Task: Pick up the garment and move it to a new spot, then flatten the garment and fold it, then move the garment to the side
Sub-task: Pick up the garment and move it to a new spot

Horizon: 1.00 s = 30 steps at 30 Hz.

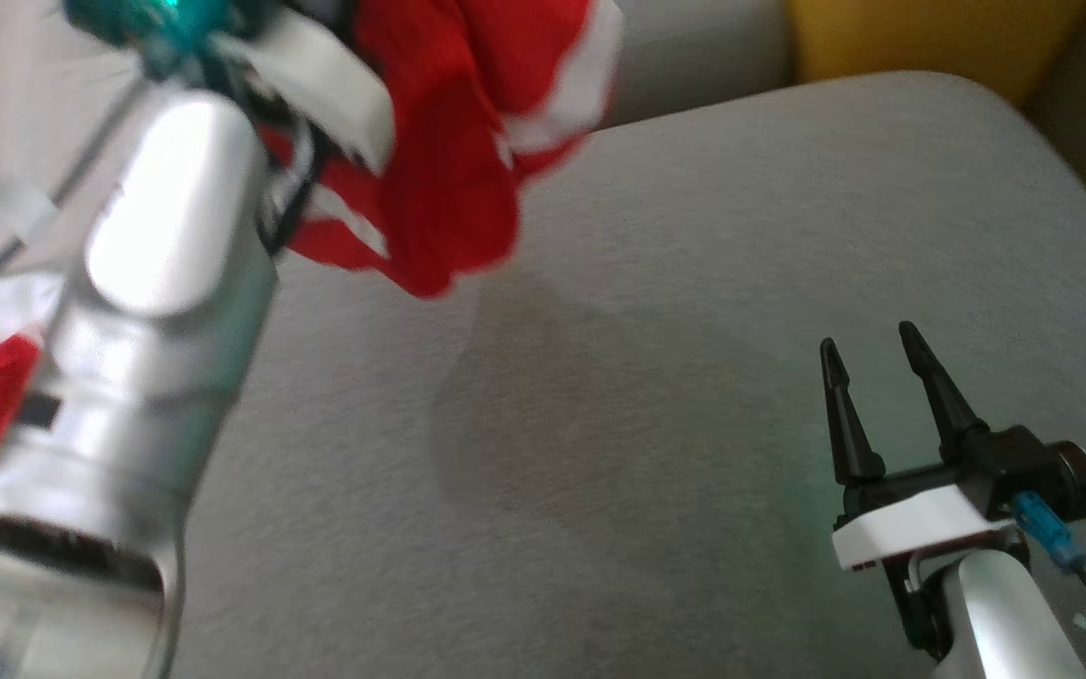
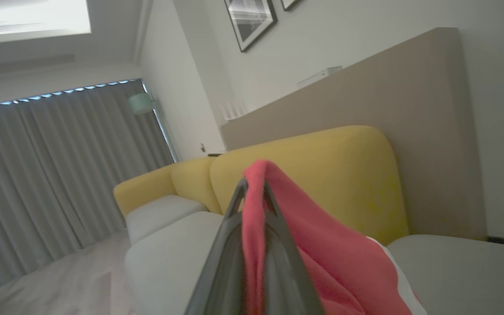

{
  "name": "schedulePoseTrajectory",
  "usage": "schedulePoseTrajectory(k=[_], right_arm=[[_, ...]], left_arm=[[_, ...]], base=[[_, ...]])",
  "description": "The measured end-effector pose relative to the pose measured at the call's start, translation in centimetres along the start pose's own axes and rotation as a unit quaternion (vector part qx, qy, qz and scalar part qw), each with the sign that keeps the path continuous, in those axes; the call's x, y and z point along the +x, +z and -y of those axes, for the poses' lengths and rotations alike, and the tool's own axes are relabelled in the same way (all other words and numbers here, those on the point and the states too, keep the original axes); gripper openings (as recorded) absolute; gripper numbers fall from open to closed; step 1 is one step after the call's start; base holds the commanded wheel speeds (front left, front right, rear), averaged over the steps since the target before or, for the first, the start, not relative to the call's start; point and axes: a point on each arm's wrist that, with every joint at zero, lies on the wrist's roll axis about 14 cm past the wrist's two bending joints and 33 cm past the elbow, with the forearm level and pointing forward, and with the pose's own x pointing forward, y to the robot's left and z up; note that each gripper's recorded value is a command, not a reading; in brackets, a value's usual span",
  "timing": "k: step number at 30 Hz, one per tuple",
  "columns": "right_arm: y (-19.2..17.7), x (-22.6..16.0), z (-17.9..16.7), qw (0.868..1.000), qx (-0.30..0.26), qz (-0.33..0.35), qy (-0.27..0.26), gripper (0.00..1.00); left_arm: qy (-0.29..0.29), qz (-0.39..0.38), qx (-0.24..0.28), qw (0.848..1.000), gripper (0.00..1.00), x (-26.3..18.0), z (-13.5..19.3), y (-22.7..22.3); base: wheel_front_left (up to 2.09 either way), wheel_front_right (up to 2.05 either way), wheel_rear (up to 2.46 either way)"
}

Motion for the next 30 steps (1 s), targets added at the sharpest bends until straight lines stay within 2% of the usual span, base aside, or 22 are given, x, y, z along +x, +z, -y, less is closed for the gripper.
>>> schedulePoseTrajectory(k=[5, 8, 12, 13, 14, 16, 17, 20, 25, 26, 27, 30], right_arm=[[0.0, -1.9, 2.7, 0.999, 0.005, -0.001, -0.046, 1.00], [-0.6, -2.5, 3.6, 0.998, 0.011, -0.012, -0.062, 1.00], [-1.5, -2.3, 4.1, 0.997, 0.023, -0.028, -0.073, 1.00], [-1.8, -2.1, 4.3, 0.996, 0.025, -0.031, -0.075, 1.00], [-2.1, -2.0, 4.4, 0.996, 0.026, -0.036, -0.078, 1.00], [-2.9, -2.0, 4.5, 0.995, 0.030, -0.048, -0.080, 1.00], [-2.9, -2.0, 4.5, 0.995, 0.030, -0.048, -0.080, 1.00], [-3.7, -1.7, 4.0, 0.995, 0.035, -0.060, -0.074, 1.00], [-4.0, -1.0, 2.4, 0.996, 0.045, -0.061, -0.050, 1.00], [-4.1, -1.0, 2.1, 0.996, 0.048, -0.062, -0.046, 1.00], [-4.4, -1.2, 1.6, 0.996, 0.053, -0.066, -0.041, 1.00], [-4.9, -1.9, 1.2, 0.994, 0.068, -0.072, -0.041, 1.00]], left_arm=[[-0.093, -0.038, -0.056, 0.993, 0.00, 0.4, 7.4, -3.5], [-0.134, -0.056, -0.076, 0.986, 0.00, 0.1, 10.4, -6.2], [-0.165, -0.083, -0.137, 0.973, 0.00, -1.6, 14.1, -11.5], [-0.160, -0.099, -0.157, 0.969, 0.22, -2.3, 14.5, -13.4], [-0.153, -0.116, -0.169, 0.967, 1.00, -3.1, 14.8, -15.3], [-0.132, -0.148, -0.164, 0.966, 1.00, -4.6, 14.7, -18.6], [-0.132, -0.148, -0.164, 0.966, 1.00, -4.6, 14.7, -18.6], [-0.076, -0.177, -0.167, 0.967, 1.00, -6.0, 13.7, -20.9], [0.022, -0.143, -0.185, 0.972, 1.00, -7.6, 11.0, -19.0], [0.038, -0.141, -0.190, 0.971, 1.00, -8.5, 10.6, -18.9], [0.077, -0.148, -0.199, 0.966, 1.00, -11.1, 9.8, -19.2], [0.126, -0.167, -0.205, 0.956, 1.00, -15.6, 8.9, -19.8]], base=[[0.00, 0.00, 0.00], [0.00, 0.00, 0.00], [0.00, 0.00, 0.00], [0.00, 0.00, 0.00], [0.00, 0.00, 0.00], [0.00, 0.00, 0.00], [0.00, 0.00, 0.00], [0.00, 0.00, 0.00], [0.00, 0.00, 0.00], [0.00, 0.00, 0.00], [0.00, 0.00, 0.00], [0.00, 0.00, 0.00]])
